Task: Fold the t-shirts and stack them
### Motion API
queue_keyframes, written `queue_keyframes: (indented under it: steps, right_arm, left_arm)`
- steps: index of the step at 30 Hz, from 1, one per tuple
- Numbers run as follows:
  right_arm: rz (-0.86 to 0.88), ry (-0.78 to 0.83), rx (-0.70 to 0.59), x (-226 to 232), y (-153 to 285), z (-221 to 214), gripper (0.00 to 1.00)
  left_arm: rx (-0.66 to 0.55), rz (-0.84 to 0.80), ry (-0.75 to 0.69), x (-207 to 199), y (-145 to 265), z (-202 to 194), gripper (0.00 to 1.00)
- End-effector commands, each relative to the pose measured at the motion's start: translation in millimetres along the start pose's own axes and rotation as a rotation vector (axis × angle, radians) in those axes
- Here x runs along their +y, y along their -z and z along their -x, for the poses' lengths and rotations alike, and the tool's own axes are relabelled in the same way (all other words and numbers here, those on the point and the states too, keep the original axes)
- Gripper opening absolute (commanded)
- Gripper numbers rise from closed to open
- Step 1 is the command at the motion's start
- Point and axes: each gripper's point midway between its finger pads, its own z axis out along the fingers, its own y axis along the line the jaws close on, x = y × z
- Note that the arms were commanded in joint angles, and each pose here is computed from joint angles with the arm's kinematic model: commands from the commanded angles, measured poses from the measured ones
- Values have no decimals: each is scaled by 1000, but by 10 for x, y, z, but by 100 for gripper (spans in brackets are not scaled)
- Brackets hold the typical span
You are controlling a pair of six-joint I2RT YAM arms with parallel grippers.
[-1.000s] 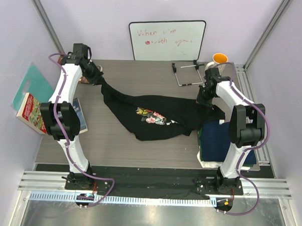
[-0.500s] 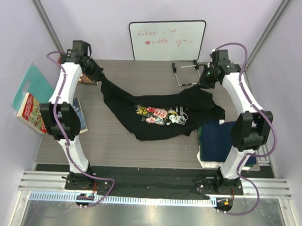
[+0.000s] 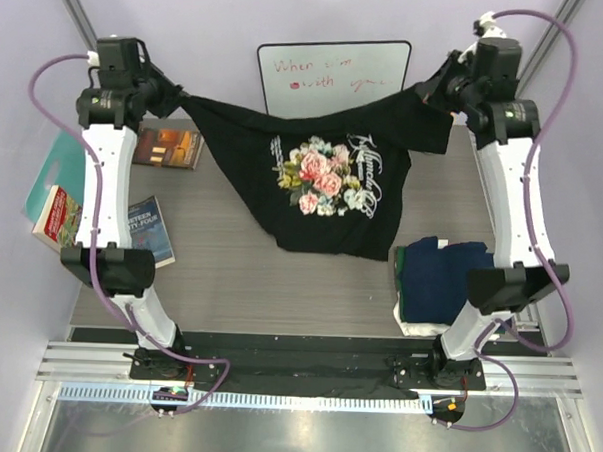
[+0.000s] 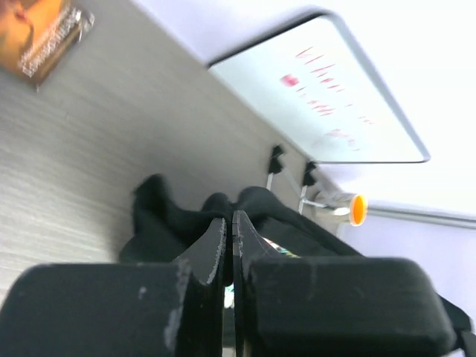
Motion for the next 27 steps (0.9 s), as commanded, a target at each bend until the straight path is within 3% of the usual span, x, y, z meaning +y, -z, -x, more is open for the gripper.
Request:
queue_keyframes:
  steps: [1,9,14,21,25,27]
  right_arm:
    - [115,86,-377,460,1059,1001,1]
    - [214,51,-564,733,1939,1353,1]
    - [279,48,-646,874,2438,1421,1]
    - [360,-7,-662,985,2896,1295,1]
    - [465,-130,-653,1099,3124,1189,1]
    - [507,-150,-592,1123,3001,1030,1]
  left_arm:
    - [-181,-84,-25,-261,789,380,0]
    - [-349,-145,-66,-340,1790,500,0]
    - [-436,-152,-68,-337,2184,565,0]
    - [-538,-164,-43,-317,2621,645,0]
    - [-624,-146,-29,-269,2887,749,0]
    - [-663,-123,-21,-219,2983,799,0]
